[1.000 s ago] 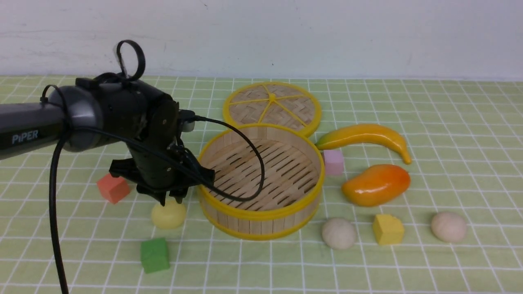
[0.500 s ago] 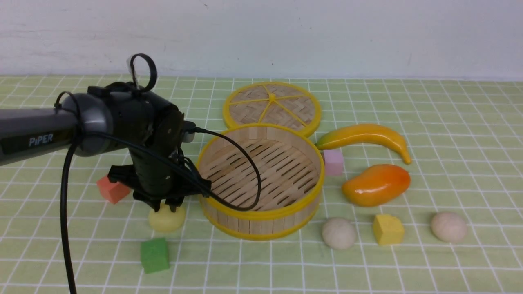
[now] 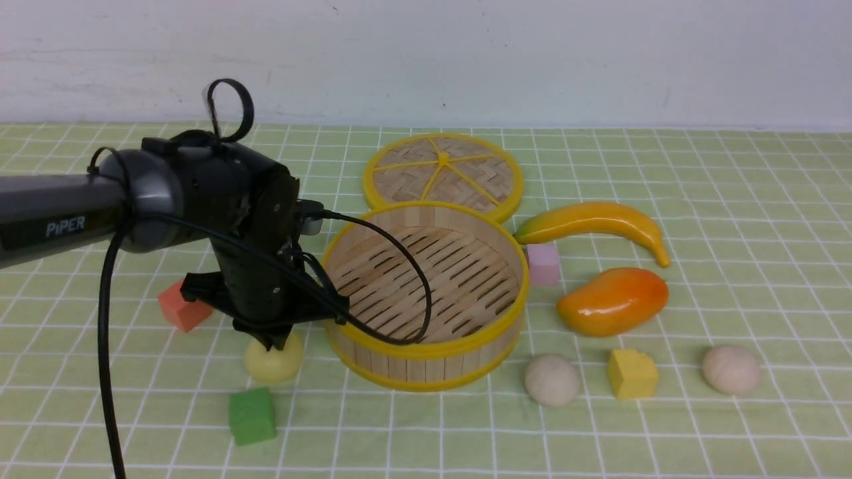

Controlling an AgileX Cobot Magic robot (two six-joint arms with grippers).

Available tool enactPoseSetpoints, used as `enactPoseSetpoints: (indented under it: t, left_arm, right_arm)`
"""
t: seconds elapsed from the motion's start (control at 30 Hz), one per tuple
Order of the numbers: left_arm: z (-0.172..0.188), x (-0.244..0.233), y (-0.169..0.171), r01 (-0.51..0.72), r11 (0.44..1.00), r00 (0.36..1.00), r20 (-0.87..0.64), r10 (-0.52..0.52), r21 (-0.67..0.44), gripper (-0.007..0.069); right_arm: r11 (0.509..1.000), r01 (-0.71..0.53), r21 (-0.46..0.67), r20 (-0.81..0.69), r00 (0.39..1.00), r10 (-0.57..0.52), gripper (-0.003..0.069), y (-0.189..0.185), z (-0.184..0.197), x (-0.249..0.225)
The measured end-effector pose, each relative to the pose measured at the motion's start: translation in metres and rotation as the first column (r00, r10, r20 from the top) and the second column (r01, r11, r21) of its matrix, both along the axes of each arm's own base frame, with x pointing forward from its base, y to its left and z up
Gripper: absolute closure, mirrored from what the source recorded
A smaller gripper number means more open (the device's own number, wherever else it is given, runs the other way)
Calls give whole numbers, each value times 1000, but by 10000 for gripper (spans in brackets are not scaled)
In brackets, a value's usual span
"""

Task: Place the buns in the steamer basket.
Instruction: Use the left arm to grab a steamed stuffed bun, then use the left arm to put the steamed stuffed bun into the steamer

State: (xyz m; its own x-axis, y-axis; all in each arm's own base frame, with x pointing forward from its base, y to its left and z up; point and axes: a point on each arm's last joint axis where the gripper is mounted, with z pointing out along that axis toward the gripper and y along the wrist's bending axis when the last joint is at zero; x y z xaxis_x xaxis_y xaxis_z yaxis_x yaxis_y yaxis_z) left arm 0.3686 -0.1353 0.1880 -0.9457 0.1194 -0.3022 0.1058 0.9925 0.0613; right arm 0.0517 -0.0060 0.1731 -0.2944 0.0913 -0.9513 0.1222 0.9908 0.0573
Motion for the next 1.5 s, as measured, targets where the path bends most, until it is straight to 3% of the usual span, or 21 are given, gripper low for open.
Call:
enactPoseSetpoints:
  t: [0.57,0.8,1.07,1.27,1.5]
  left_arm:
    - [27,-9,4,5,1000,1000,13,-5,0,638]
    - [62,3,-1,6,1000,999,50,-5,-19,638]
    - [106,20,-23,44,975,989,151,-11,-216,638]
    - [80,43,-41,66,956,994,102,-38,-287,638]
    - [39,61,-50,52,957,998,55,-38,-286,628]
  right_arm:
    - [1000,0,0,0,1000,0,420,0,0,0]
    - [1000,0,0,0,1000,0,420,0,0,0]
    - [1000,0,0,0,1000,0,420,0,0,0]
    - [1000,0,0,0,1000,0,420,0,0,0]
    - [1000,0,0,0,1000,0,420,0,0,0]
